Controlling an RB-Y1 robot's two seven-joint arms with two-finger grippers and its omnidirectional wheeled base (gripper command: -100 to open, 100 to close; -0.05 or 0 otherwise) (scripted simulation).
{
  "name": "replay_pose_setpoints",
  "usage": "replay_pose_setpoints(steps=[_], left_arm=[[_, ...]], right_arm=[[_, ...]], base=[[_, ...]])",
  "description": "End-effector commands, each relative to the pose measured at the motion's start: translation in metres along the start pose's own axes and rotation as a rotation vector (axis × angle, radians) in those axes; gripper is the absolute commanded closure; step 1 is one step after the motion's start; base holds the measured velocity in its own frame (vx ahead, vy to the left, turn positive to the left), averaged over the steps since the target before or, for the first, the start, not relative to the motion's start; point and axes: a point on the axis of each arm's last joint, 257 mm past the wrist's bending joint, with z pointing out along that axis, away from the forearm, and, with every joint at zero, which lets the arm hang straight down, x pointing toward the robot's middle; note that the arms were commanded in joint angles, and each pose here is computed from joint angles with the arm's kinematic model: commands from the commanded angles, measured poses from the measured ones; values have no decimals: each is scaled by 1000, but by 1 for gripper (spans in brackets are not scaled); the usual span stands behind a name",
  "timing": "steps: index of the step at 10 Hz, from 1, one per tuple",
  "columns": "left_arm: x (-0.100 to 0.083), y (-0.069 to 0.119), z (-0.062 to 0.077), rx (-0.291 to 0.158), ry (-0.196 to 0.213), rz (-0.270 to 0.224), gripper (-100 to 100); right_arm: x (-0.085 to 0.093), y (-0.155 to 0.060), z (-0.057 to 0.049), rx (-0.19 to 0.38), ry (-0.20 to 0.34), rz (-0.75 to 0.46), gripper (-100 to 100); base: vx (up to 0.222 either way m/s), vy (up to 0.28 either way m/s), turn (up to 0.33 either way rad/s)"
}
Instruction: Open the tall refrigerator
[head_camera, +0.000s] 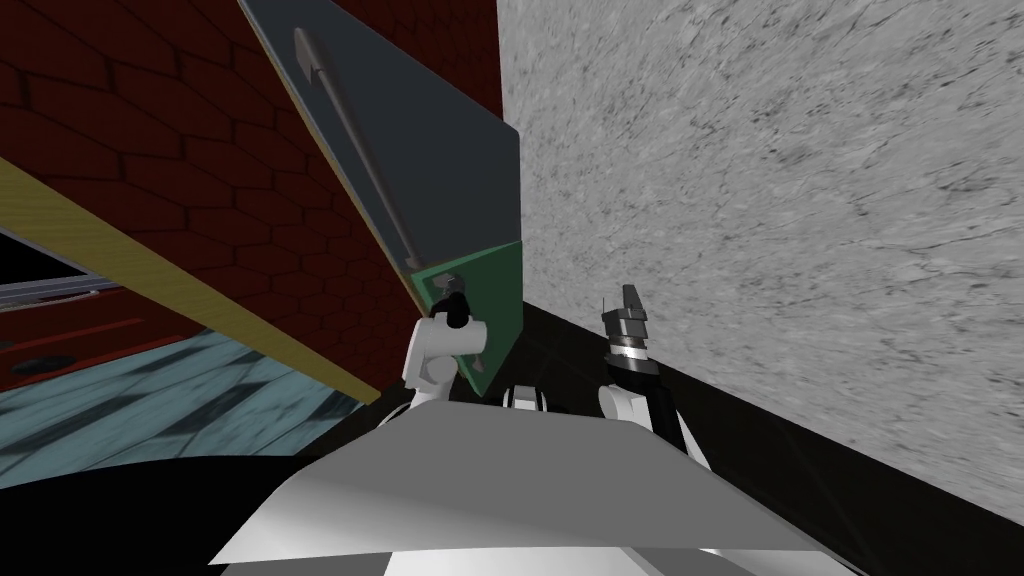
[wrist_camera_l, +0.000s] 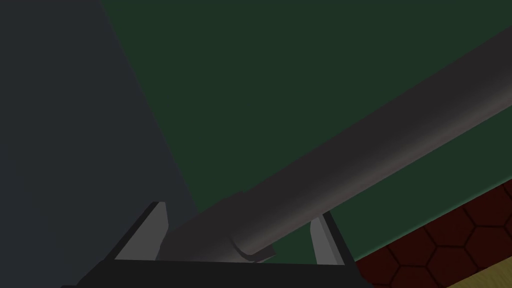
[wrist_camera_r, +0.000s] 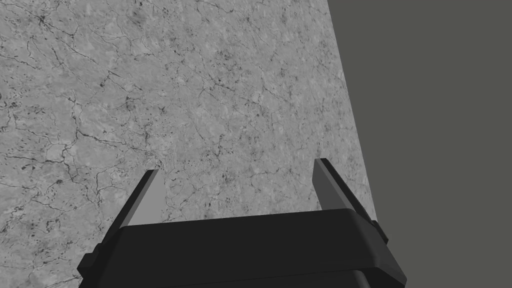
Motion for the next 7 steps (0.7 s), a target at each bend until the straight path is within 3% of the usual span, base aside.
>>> replay_pose_setpoints(steps=[1, 3, 4, 5, 7], left_arm=[[13, -8, -9, -17, -5, -5, 100], [14, -4, -20, -31, -31, 16, 100], [18, -6, -22, -24, -24, 21, 100], [20, -15, -28, -30, -44, -4, 100], [20, -12, -39, -40, -69, 9, 100]], right_arm=[[0, 0, 0, 0, 0, 0, 0], [0, 0, 0, 0, 0, 0, 0], [0, 0, 0, 0, 0, 0, 0], [0, 0, 0, 0, 0, 0, 0], [0, 0, 0, 0, 0, 0, 0]], base=[[-3, -54, 41], [8, -40, -1], [4, -11, 5], [6, -54, 39], [18, -51, 3]])
